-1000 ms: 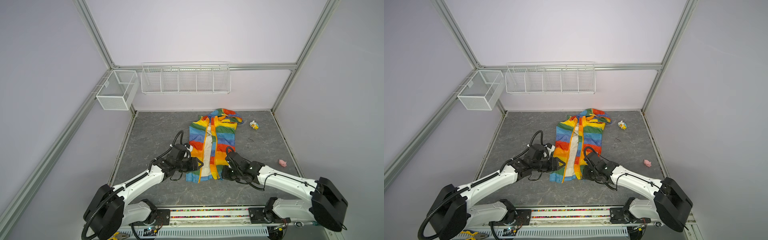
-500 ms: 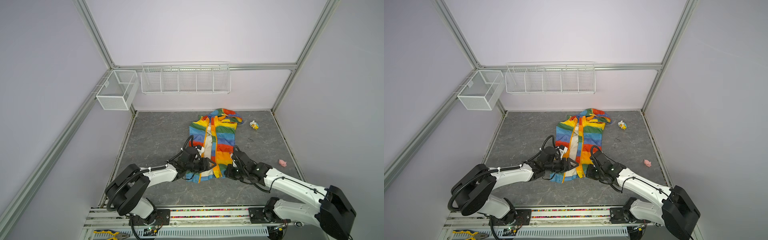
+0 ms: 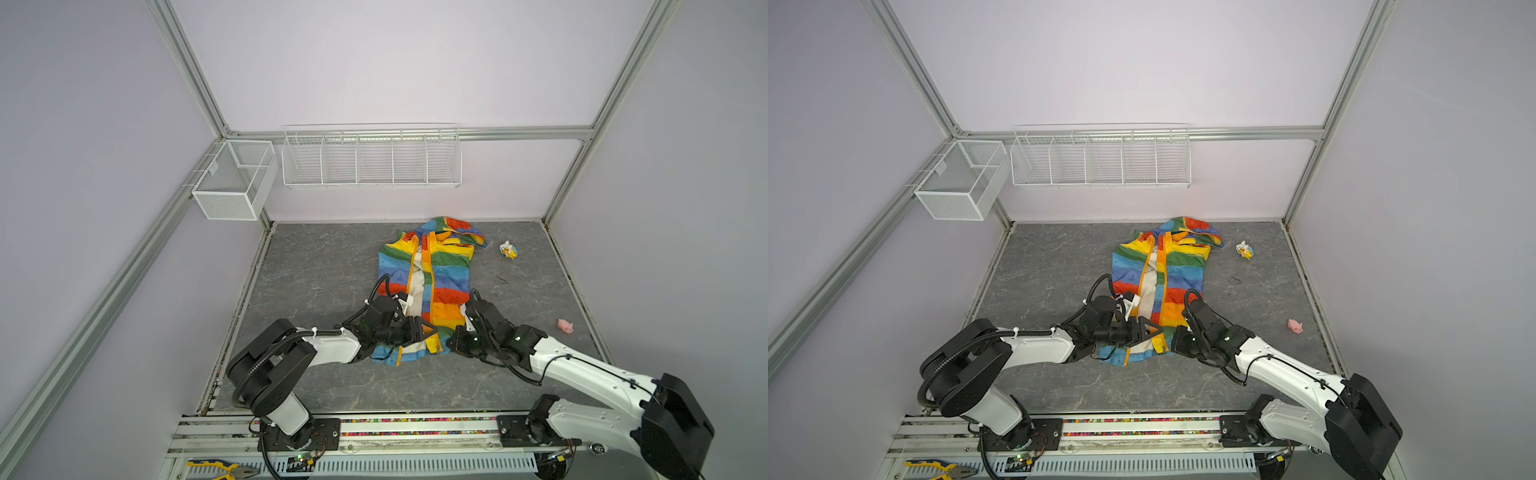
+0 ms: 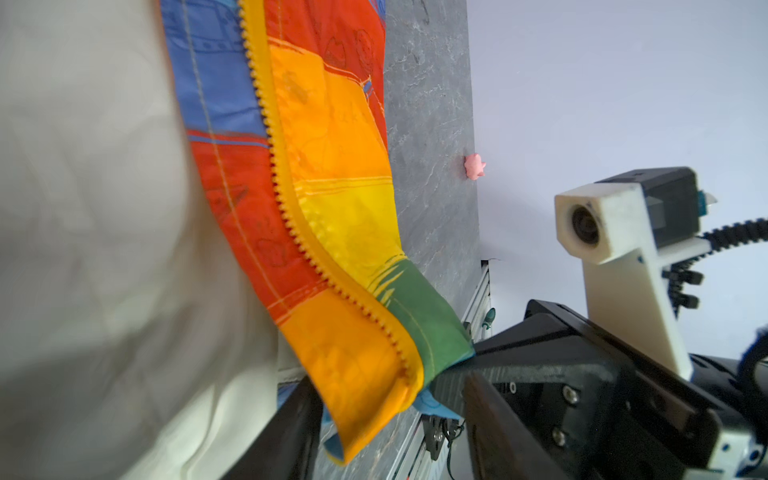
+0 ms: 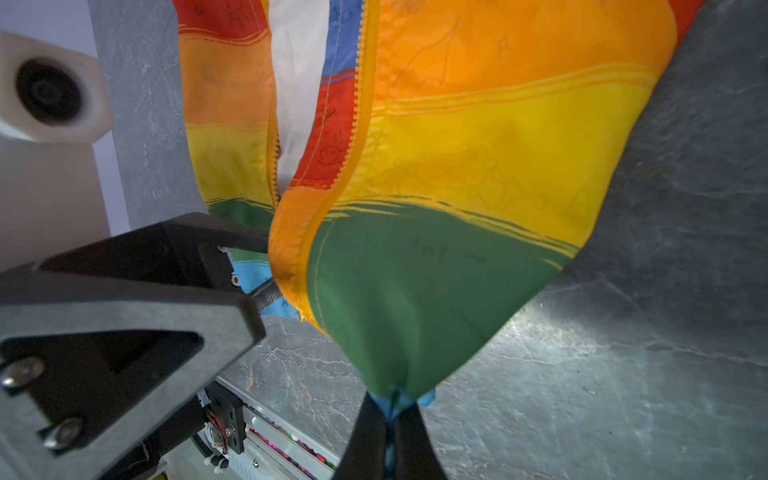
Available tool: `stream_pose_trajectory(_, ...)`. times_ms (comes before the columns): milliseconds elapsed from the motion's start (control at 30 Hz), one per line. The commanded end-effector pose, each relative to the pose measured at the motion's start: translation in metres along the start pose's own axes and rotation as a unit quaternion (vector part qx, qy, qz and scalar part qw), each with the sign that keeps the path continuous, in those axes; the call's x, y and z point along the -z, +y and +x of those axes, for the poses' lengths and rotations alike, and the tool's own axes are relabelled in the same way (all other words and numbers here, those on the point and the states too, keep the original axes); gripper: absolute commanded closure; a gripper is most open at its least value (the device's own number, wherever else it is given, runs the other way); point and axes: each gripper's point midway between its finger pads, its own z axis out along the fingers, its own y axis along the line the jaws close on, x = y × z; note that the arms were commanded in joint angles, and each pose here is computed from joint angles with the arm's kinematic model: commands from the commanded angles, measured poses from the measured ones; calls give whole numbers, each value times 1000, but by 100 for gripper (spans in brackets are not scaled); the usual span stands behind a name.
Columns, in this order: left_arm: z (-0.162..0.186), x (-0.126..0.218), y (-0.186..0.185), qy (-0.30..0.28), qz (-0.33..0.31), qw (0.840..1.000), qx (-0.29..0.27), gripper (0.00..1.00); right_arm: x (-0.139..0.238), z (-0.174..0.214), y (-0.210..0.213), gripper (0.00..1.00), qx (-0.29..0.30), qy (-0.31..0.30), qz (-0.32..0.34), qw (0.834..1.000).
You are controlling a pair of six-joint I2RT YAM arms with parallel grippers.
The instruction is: Zip up the jacket
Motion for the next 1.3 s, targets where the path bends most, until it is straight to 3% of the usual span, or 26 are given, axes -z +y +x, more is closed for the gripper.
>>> stream_pose_trajectory(0,2,-6,-14,6,38,999,-6,46,-2,0,1,93,-13,1,-12,1000)
stream_pose_trajectory(300,2,-10,-14,5,56,998,1,58,-2,0,3,93,-16,2,-23,1000)
stream_pose_trajectory(500,0,-9,-21,8,60,998,-5,85,-2,0,1,92,-18,2,-22,1000)
stream_pose_trajectory(700,-3,-3,-29,12,40,999,-22,100,4,-2,-5,81,-21,-6,-13,1000)
stream_pose_trajectory(867,-6,2,-38,12,27,999,-37,100,10,-3,-6,49,-20,-10,-13,1000)
stream_pose_trajectory(933,-8,2,-40,13,22,999,-41,100,13,-3,-1,46,-20,-11,-25,999)
stream_pose_trajectory(1100,-12,3,-46,15,15,999,-50,100,26,-4,11,48,-6,-16,-37,999)
stream_pose_trajectory(1267,-15,4,-50,14,11,998,-54,100,39,-9,21,36,3,-29,-44,999)
